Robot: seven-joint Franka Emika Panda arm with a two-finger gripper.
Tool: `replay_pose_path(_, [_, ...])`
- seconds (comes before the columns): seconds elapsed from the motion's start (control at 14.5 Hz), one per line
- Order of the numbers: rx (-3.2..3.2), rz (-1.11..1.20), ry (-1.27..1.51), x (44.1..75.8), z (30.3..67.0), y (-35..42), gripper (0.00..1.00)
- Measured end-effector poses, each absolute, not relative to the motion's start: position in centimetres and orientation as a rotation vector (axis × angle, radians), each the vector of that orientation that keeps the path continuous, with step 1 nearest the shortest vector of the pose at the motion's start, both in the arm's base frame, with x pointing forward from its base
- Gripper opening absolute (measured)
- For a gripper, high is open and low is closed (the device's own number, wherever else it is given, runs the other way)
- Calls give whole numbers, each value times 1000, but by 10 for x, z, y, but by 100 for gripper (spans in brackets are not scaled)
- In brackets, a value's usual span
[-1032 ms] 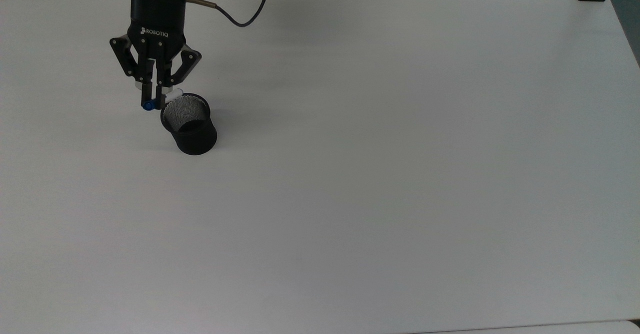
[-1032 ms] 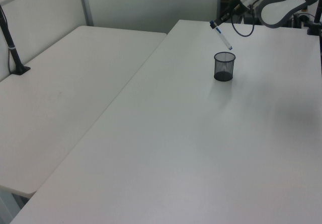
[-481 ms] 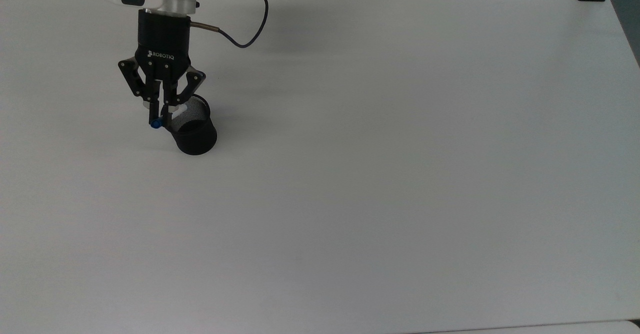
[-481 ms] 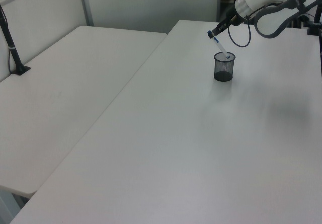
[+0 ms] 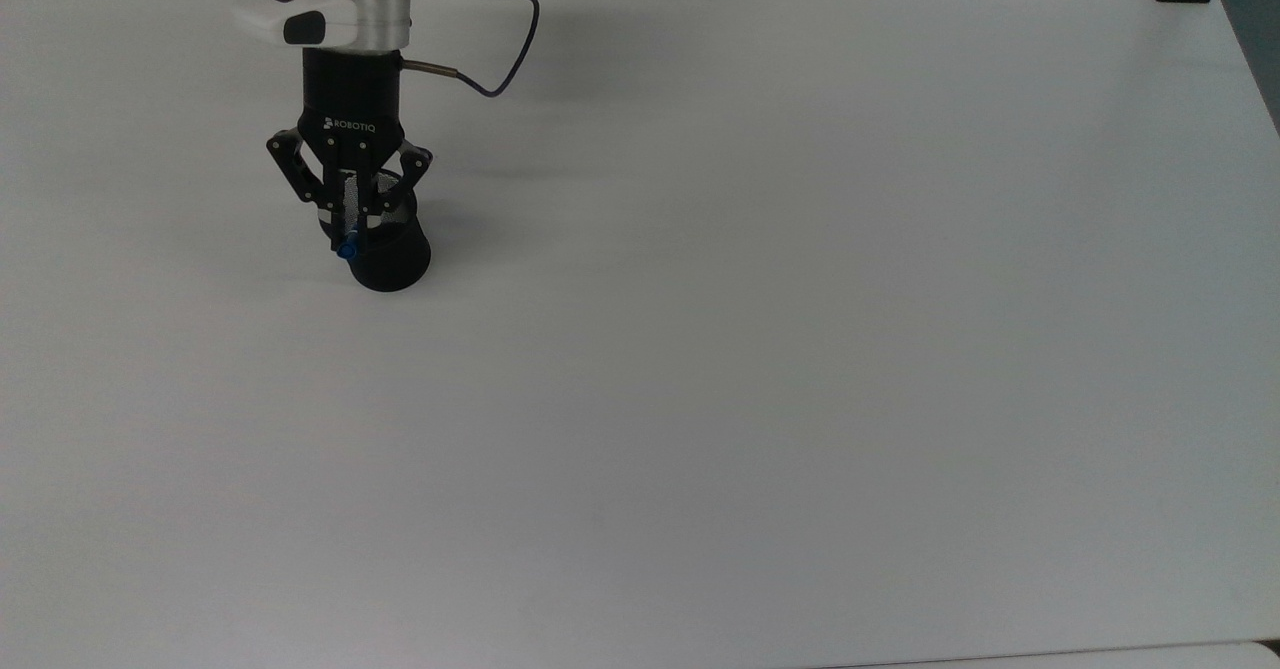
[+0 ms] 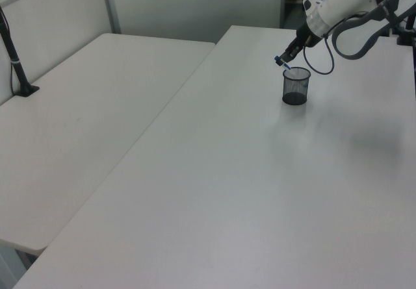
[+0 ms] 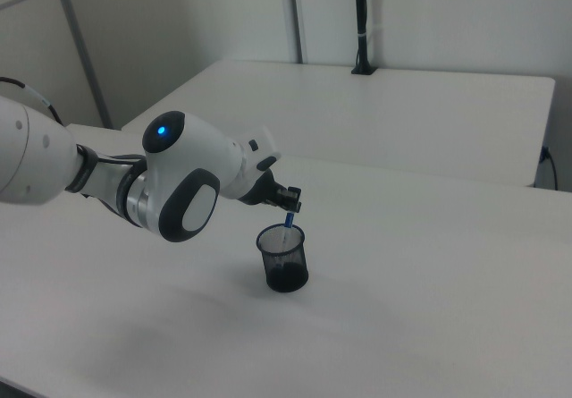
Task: Insert the marker
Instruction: 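Lower the marker tip-first into the mesh cup, then open the gripper to release the marker and raise it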
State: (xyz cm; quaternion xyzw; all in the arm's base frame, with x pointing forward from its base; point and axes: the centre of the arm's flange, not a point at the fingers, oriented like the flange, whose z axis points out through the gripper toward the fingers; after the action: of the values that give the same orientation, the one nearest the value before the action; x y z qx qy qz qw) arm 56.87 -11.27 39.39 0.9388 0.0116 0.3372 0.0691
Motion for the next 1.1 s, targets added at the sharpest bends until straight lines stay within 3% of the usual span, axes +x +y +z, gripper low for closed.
replay_pose_path(0.48, [2841,951,86,568,391,-113,21])
replay_pose_path(0.62, [2840,953,85,568,392,-113,35])
replay_pose_path(0.69, [2838,961,77,568,395,-113,50])
replay_pose_path(0.83, [2833,977,62,569,400,-114,64])
replay_pose_path(0.89, [2831,986,50,570,404,-114,65])
replay_pose_path(1.03, [2848,974,-11,572,420,-116,88])
replay_pose_path(1.1, [2857,957,-29,574,429,-116,93])
